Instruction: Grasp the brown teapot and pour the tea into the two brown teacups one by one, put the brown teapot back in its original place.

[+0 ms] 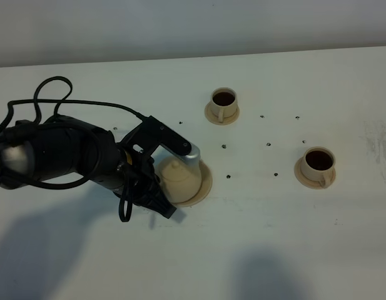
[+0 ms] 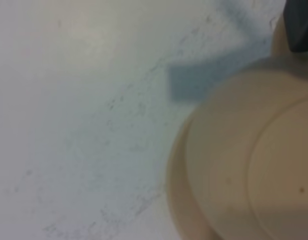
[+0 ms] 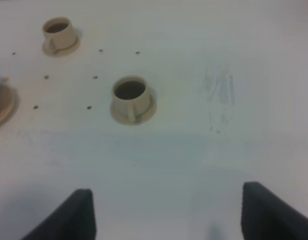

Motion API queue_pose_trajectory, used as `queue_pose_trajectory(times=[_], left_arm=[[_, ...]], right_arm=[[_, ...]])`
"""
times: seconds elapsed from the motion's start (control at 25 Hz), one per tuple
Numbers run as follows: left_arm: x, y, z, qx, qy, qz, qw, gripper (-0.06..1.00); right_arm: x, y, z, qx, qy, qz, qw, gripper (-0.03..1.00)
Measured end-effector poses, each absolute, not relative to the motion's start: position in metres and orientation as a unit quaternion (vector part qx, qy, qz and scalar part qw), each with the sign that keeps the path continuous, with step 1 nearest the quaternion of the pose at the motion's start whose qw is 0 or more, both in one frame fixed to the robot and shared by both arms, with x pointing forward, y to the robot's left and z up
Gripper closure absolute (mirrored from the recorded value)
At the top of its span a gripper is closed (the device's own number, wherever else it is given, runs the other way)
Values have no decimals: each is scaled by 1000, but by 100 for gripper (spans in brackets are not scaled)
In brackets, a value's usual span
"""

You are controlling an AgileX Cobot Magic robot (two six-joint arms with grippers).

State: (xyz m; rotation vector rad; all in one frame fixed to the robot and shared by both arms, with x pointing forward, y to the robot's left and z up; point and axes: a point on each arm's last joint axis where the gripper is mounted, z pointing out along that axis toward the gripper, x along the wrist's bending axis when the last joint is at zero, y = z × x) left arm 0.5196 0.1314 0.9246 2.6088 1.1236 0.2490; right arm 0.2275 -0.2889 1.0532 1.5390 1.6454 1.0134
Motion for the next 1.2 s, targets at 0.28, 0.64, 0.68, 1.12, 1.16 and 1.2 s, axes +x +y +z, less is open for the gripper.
queue_pose_trajectory(times=[0.28,0.64,0.68,1.12,1.16,1.2], left_arm=[[524,130,926,900,390,101,163,86],[523,130,916,904,393,87,146,86],[523,130,916,903,394,86,146,86],[522,129,916,898,406,80,152,86],[522,129,918,896,408,79,155,86],[522,129,918,895,410,79,157,86]], right_arm=[[228,-289,1053,588,629,387,329,37],[228,-289,1053,588,629,387,329,37],[228,-289,1053,588,629,387,329,37],[228,-289,1053,588,629,387,329,37],[228,-289,1053,588,629,387,329,37],[228,-289,1053,588,629,387,329,37]])
